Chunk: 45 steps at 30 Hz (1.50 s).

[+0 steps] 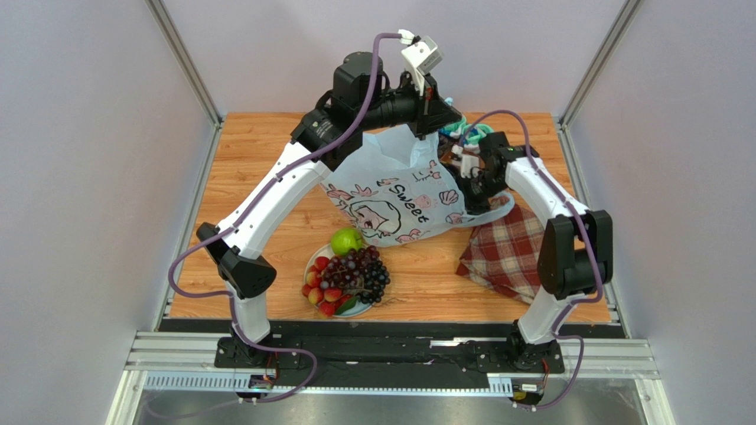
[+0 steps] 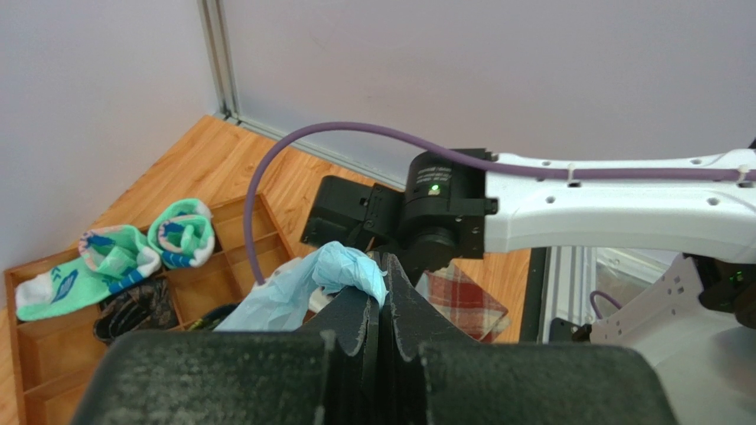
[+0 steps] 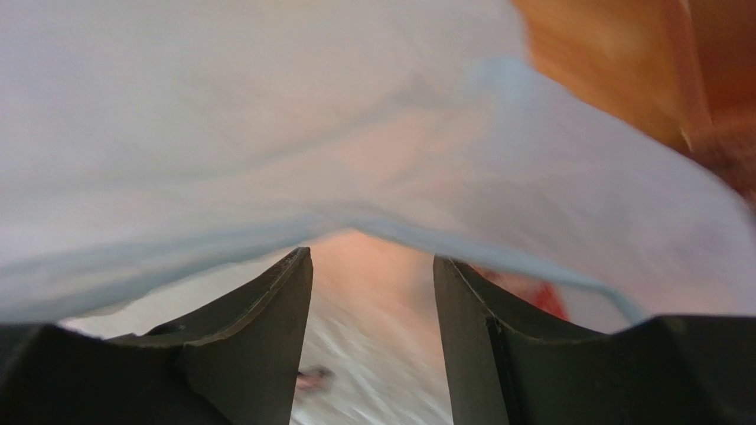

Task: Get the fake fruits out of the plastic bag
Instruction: Adjust the plastic bag at the center of the board.

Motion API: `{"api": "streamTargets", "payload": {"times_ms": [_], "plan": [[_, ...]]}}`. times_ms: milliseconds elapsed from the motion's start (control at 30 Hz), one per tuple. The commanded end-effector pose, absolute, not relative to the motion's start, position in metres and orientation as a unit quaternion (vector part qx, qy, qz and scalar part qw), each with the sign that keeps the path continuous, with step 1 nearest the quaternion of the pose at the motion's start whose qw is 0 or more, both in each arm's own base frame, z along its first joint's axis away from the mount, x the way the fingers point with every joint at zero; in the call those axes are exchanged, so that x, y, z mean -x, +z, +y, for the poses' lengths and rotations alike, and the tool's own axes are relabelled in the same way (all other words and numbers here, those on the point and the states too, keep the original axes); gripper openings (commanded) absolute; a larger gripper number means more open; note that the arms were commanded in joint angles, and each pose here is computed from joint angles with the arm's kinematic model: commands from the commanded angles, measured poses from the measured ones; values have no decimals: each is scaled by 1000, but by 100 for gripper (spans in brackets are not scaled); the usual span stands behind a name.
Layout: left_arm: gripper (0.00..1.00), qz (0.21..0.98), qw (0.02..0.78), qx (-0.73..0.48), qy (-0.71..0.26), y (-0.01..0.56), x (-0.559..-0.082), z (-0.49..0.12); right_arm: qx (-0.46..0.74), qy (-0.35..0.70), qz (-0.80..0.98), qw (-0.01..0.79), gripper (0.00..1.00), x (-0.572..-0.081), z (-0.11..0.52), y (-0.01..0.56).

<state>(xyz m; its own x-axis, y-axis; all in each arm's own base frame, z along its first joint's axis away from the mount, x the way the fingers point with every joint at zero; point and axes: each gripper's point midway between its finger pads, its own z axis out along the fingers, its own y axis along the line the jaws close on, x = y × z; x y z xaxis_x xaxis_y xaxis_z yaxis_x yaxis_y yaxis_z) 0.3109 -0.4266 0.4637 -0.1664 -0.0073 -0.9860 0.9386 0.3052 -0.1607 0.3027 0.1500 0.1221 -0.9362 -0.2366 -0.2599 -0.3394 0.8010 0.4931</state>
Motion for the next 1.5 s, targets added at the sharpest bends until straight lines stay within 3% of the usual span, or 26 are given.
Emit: {"api": "streamTargets", "payload": {"times_ms": [0, 167, 467, 567, 767, 867, 1033, 1267, 1467], "plan": [[0, 585, 527, -388, -479, 487, -285, -424, 171, 207, 955, 127, 57, -276, 110, 139], [0, 554, 534, -393, -503, 512, -272, -426, 188, 135, 961, 152, 58, -279, 73, 146], [0, 504, 556, -412, -516, 546, -243, -429, 34, 74, 980, 183, 57, -296, -54, 175], [0, 521, 543, -416, -510, 530, -245, -431, 53, 123, 970, 201, 57, -296, -34, 186], [0, 641, 439, -426, -463, 404, -257, -434, 170, 214, 930, 248, 58, -288, 44, 204], [0, 676, 392, -419, -463, 368, -247, -428, 248, 224, 895, 293, 58, -285, 79, 222], [0, 710, 409, -404, -408, 351, -252, -399, 345, 215, 855, 322, 58, -281, 127, 219], [0, 734, 423, -386, -367, 337, -265, -355, 312, 208, 875, 306, 51, -315, 146, 213], [0, 739, 387, -376, -404, 322, -257, -363, 312, 183, 888, 283, 49, -349, 155, 182]]}}
